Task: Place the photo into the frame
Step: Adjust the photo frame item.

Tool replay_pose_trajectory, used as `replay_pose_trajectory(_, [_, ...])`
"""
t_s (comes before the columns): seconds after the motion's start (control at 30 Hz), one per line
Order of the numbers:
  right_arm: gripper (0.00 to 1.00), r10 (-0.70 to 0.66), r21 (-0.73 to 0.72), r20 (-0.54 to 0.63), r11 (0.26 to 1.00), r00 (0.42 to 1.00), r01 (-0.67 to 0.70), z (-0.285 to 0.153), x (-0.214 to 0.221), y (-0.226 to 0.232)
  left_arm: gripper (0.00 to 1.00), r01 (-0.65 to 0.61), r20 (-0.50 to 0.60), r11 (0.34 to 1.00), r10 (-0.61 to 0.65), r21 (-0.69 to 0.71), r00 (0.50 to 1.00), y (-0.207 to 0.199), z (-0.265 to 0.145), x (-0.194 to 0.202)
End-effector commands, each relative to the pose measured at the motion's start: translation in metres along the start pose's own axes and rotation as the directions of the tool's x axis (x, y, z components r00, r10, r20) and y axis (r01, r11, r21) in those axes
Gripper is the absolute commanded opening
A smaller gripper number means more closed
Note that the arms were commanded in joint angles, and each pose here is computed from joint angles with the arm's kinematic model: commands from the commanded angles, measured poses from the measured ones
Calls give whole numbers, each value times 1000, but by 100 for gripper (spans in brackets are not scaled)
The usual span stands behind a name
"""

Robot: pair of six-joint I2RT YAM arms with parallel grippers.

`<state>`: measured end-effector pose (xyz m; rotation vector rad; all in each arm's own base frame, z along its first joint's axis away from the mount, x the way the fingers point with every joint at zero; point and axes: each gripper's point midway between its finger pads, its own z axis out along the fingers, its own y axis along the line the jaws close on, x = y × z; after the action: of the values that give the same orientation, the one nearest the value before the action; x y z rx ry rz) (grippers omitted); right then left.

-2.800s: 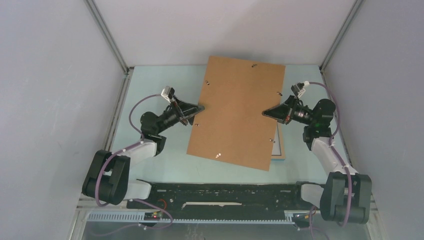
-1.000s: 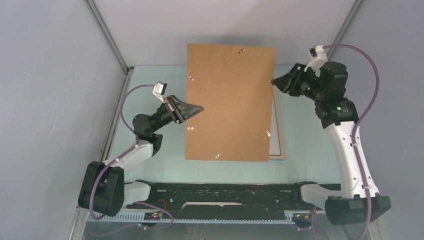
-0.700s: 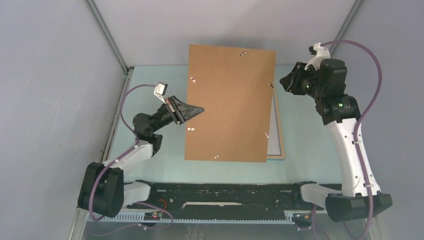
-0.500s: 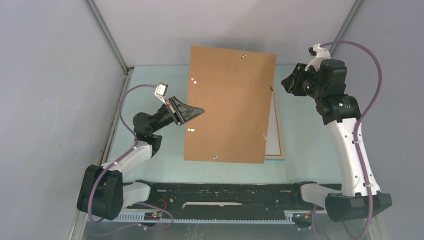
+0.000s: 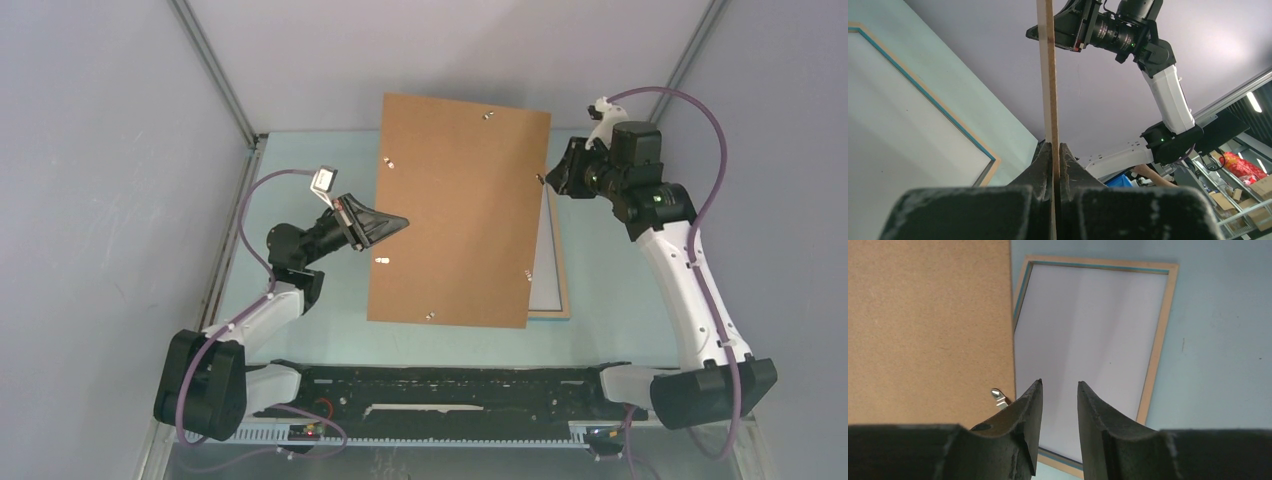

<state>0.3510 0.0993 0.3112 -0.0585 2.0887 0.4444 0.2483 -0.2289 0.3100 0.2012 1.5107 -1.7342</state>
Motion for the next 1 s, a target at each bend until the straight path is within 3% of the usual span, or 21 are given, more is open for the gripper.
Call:
replay_pose_trajectory(0.0, [39, -42, -40, 27, 998, 999, 43, 3, -8, 18, 0, -132, 65, 988, 127, 80, 990, -34, 3, -23])
replay_pose_trajectory(0.23, [39, -118, -18, 15, 993, 993, 118, 0, -4, 59, 0, -115, 81, 992, 111, 55, 991, -27, 4, -25])
replay_pose_trajectory(0.37, [40, -116, 100, 10, 988, 993, 114, -12, -4, 42, 0, -108, 89, 993, 104, 42, 991, -24, 4, -25])
replay_pose_trajectory(0.57, [41, -76, 146, 17, 987, 997, 73, -30, 6, 9, 0, -119, 92, 992, 115, 49, 989, -28, 4, -27])
replay_pose_trajectory(0.73, [41, -67, 109, -52, 991, 996, 72, -32, 33, 4, 0, -117, 98, 992, 112, 47, 989, -28, 4, -29])
replay_pose_trajectory(0.97, [42, -107, -53, -197, 994, 974, 99, -37, 115, 34, 0, -102, 154, 994, 94, 43, 984, -30, 6, -40])
